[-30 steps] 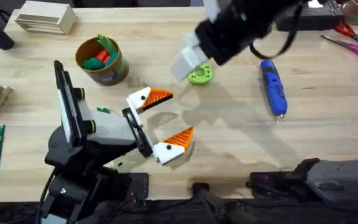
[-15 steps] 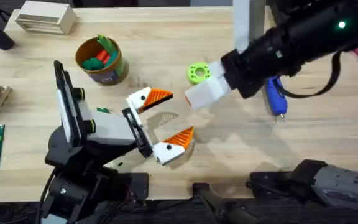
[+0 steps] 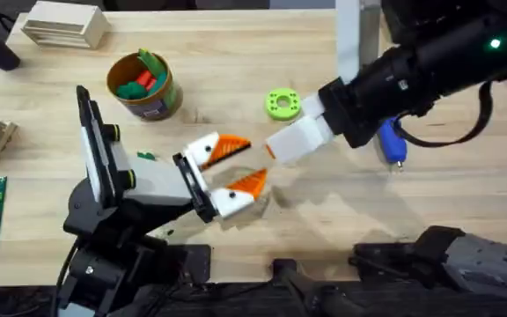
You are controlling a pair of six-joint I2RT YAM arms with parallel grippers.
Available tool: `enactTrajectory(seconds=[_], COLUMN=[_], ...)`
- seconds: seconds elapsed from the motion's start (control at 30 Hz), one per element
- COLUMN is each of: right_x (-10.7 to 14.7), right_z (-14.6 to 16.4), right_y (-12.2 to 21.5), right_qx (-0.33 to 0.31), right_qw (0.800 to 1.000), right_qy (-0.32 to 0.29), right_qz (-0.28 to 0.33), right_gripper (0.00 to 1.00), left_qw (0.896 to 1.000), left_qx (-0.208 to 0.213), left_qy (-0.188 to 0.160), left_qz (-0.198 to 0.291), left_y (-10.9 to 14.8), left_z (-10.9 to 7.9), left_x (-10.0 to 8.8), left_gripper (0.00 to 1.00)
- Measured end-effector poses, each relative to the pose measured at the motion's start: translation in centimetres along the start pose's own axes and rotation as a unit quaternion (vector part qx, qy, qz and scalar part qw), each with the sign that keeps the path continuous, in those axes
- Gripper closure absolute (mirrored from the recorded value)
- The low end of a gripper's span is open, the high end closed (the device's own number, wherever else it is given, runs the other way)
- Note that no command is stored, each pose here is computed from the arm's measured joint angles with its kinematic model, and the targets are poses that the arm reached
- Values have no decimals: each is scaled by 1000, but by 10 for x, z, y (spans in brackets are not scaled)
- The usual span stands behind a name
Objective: Pick up the gripper from the table and insert it into the empty holder that is missing its gripper. Then pick up a screw, insert it into the mounting hole, and use the screwdriver to tighten it. Finally, clean up the table by picking up the vegetable and placing it into the bucket.
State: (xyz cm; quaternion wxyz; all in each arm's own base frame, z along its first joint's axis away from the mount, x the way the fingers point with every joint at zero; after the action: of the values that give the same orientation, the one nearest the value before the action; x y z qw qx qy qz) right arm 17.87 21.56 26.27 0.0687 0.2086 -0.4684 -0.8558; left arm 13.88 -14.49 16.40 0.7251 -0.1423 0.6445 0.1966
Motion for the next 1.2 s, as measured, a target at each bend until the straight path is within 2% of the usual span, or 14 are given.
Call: enactTrajectory(seconds=[0.1,0.13,0.43,0.77,0.97,1.0,1.2], right_x=[0,1,-1,-6,-22,-28,-34], right_z=[1,3,0,-31,-104,-148,-235], right_y=[0,0,1,11,25,29,38], right_qx=[-3,-10,-11,24,100,128,184], right_qw=[1000,1000,1000,1000,989,978,960], right_qy=[1,9,9,-6,-107,-160,-207], right_qz=[1,4,1,-8,-28,-28,-37], right_gripper=[116,116,115,114,115,114,111], left_qw=[1000,1000,1000,1000,1000,1000,1000], left_qx=[0,0,0,0,0,0,0], left_qy=[-2,-3,-3,-3,-3,-3,-3], left_qz=[0,0,0,0,0,0,0], left_y=[0,0,0,0,0,0,0], left_z=[0,0,0,0,0,0,0], left_x=[0,0,0,0,0,0,0], left_gripper=[929,992,994,994,994,994,994])
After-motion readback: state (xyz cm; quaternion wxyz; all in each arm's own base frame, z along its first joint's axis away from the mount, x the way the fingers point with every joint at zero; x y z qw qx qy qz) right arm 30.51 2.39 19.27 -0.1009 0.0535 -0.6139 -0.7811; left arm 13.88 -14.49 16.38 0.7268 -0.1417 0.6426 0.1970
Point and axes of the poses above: each hand's point on the last joint's axis, 136 mm out from that joint toward the fingers, its own y axis back along the fingers, its own z axis along the line the jaws close on, x = y × z, the point moved 3 cm from there along y, back along the fingers, and after that the axes turned 14 degrees about -y, right-handed, at the moved point
